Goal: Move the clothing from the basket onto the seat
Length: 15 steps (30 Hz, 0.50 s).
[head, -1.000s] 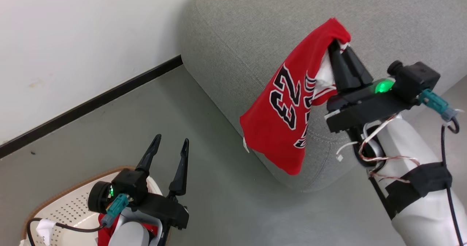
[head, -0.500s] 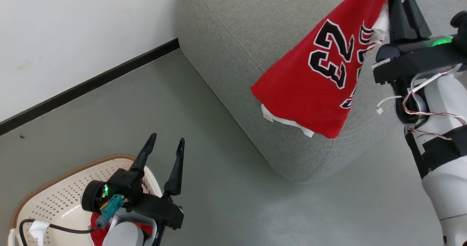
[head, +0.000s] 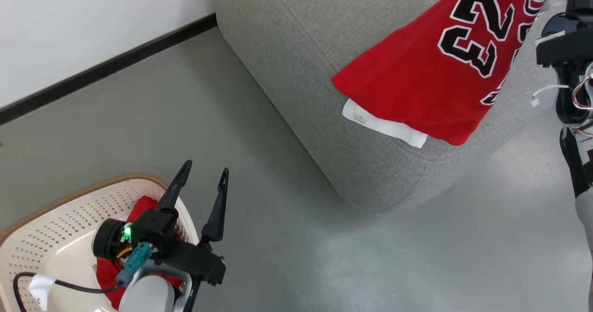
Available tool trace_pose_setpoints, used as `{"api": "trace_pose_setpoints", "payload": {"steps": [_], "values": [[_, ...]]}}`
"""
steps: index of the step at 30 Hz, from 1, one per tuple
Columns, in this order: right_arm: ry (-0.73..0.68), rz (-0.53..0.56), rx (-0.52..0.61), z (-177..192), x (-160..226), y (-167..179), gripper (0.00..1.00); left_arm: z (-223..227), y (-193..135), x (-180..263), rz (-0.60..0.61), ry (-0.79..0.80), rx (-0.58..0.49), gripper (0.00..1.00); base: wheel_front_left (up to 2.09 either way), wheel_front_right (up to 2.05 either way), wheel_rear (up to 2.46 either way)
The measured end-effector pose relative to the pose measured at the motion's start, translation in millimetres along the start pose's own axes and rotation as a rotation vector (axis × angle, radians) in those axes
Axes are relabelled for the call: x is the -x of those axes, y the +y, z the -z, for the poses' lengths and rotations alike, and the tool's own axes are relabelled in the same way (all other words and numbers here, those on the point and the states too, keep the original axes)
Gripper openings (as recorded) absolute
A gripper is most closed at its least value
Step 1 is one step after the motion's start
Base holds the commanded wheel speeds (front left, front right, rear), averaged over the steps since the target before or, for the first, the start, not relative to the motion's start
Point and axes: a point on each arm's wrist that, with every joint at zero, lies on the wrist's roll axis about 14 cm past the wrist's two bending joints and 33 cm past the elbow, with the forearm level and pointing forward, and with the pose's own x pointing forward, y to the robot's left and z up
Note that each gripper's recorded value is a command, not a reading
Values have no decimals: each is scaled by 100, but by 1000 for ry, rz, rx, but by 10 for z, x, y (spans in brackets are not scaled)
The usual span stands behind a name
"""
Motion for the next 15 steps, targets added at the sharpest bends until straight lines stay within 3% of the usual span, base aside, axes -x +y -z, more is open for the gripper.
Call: {"api": "trace_pose_setpoints", "payload": {"steps": [15], "values": [[69,85,66,329,-305,-262,0,345,265,-82,-13,44,33,100,0,0,0]]}}
